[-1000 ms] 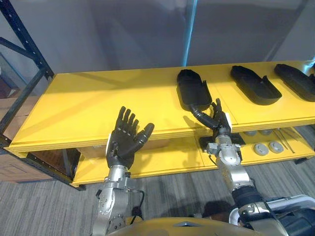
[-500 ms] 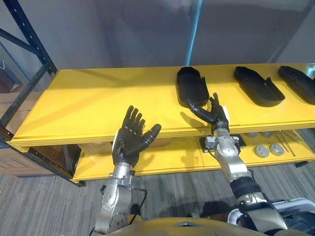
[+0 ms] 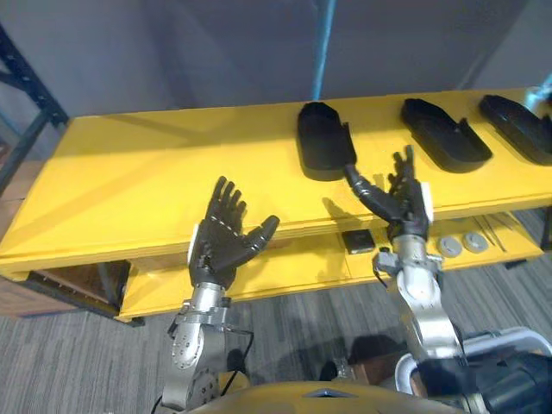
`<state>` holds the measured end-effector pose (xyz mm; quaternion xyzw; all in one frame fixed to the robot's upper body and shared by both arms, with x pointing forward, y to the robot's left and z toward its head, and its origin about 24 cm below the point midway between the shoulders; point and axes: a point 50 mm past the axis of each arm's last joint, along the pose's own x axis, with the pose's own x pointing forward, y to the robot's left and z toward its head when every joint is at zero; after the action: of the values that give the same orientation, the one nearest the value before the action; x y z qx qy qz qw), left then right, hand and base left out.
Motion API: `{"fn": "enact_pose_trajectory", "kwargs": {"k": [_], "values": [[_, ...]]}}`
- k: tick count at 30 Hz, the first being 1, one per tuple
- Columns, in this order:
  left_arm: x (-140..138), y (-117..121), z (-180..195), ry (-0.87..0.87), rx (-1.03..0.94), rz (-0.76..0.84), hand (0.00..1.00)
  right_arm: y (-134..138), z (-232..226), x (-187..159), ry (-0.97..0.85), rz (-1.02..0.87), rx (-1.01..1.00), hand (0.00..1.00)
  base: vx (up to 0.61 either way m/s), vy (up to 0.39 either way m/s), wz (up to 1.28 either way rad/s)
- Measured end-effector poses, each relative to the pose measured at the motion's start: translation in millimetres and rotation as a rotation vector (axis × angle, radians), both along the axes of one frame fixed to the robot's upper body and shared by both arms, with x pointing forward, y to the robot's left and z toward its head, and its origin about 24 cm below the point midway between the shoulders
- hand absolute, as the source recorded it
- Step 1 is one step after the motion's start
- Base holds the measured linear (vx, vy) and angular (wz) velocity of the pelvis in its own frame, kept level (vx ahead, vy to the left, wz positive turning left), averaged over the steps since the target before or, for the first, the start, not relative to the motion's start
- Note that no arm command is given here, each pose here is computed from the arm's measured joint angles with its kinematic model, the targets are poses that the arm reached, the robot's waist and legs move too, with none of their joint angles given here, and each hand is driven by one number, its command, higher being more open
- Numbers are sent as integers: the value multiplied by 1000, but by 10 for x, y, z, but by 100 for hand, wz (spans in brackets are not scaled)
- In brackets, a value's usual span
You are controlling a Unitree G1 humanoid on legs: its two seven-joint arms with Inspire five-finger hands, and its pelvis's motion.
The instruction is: Walk over and take three plastic housings, then place them on the shelf
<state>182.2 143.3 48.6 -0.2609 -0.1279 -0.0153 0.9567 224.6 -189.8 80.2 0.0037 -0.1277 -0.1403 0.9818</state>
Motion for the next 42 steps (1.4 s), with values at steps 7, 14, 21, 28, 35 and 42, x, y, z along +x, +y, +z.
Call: {"fn": "enact_pose_trajectory", "kwargs": {"k": [7,14,21,28,35,42], "values": [[-100,-170,621,-433,-80,-163,100,-385,-307,-679,168,-269,-26,100,41,21,-74],[74,-459,495,-353,-68,-360,100,-730,-497,-1236,296,-519,-3,100,45,15,-70],[181,-708,435,-255,-69,-442,100,-732,-588,-1385,304,-621,8,100,-19,-8,-60],[97,-524,407,-181,-42,-285,100,-186,-754,-808,339,-116,25,100,-58,92,-65],[-66,-352,390,-191,-85,-303,100,61,-816,-795,329,-80,274,100,-71,70,4],[-63,-336,256,-102,-88,-388,100,27,-762,-845,227,-20,328,100,-267,39,-106]]}}
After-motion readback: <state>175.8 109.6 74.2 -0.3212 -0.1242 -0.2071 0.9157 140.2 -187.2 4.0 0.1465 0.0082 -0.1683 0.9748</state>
